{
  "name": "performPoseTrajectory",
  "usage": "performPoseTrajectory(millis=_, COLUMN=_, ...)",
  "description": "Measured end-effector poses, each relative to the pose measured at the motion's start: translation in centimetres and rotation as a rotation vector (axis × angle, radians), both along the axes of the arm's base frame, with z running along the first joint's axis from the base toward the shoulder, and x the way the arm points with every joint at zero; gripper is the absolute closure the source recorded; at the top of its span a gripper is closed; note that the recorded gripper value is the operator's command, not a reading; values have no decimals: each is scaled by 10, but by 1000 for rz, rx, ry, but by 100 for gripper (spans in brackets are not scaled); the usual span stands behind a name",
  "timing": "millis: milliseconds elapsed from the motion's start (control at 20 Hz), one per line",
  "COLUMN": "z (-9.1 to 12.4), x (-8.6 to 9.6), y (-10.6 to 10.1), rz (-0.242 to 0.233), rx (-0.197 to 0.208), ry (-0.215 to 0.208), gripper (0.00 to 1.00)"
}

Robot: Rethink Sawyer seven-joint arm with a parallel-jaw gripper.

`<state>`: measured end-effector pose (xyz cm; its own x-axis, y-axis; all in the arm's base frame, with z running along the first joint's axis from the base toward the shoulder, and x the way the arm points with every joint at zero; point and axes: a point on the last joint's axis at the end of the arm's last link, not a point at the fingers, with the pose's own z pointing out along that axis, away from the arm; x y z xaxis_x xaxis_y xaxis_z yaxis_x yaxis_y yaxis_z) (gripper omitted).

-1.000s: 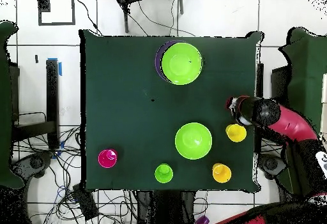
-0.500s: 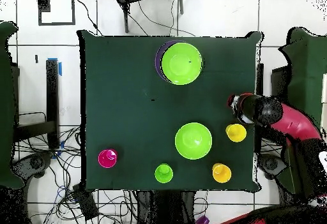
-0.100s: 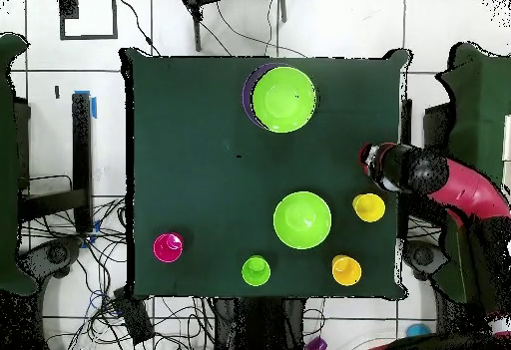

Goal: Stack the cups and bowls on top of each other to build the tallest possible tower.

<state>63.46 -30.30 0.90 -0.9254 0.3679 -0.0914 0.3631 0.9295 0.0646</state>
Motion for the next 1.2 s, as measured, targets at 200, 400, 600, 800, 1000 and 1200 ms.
performPoseTrajectory(millis=200, z=14, x=6, y=5, rz=16, rx=-16, ry=-10, gripper=100)
performPoseTrajectory(millis=400, z=23, x=14, y=15, rz=37, rx=-27, ry=-20, gripper=100)
performPoseTrajectory(millis=600, z=31, x=20, y=24, rz=53, rx=-35, ry=-27, gripper=100)
performPoseTrajectory(millis=800, z=44, x=28, y=34, rz=72, rx=-46, ry=-35, gripper=100)
performPoseTrajectory(millis=1000, z=53, x=35, y=40, rz=84, rx=-55, ry=-44, gripper=100)
performPoseTrajectory(millis=1200, z=54, x=37, y=45, rz=90, rx=-54, ry=-47, gripper=0)
